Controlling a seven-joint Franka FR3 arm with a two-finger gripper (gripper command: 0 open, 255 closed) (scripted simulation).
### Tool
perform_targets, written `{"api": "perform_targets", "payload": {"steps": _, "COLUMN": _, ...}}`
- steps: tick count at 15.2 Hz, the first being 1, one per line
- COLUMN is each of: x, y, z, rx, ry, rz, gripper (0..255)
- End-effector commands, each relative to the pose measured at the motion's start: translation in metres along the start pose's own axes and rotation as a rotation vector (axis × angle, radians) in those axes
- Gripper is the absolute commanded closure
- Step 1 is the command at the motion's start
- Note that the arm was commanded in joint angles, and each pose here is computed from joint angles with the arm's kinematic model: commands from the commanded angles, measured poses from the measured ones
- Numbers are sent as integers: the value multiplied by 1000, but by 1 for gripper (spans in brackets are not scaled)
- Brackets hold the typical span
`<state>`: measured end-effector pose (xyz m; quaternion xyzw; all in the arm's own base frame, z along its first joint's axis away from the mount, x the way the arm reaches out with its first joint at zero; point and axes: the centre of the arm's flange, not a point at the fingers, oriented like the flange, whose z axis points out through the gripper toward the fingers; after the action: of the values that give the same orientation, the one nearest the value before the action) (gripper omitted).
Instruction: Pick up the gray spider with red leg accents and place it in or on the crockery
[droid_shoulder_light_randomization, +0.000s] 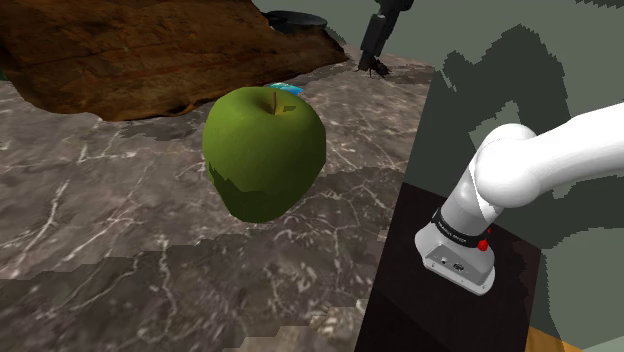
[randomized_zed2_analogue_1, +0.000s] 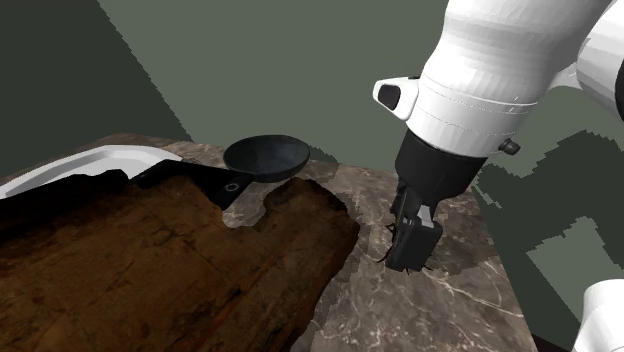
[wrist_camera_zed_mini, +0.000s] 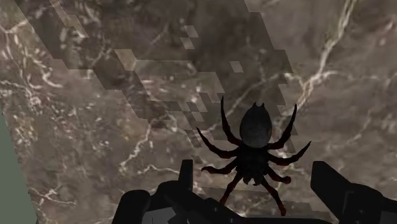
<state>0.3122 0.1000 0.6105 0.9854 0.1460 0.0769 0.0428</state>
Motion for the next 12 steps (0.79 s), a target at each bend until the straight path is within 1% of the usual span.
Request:
{"api": "perform_targets", "payload": {"steps": 1, "x": 0, "y": 0, "z": 0, "rx": 0, "ry": 0, "rz": 0, "gripper": 0}}
{"api": "perform_targets", "payload": {"steps": 4, "x": 0, "y": 0, "z": 0, "rx": 0, "ry": 0, "rz": 0, "gripper": 0}}
{"api": "perform_targets", "payload": {"steps": 5, "x": 0, "y": 0, "z": 0, "rx": 0, "ry": 0, "rz": 0, "gripper": 255}}
{"api": "perform_targets", "payload": {"steps": 12, "x": 0, "y": 0, "z": 1, "rx": 0, "ry": 0, "rz": 0, "gripper": 255}}
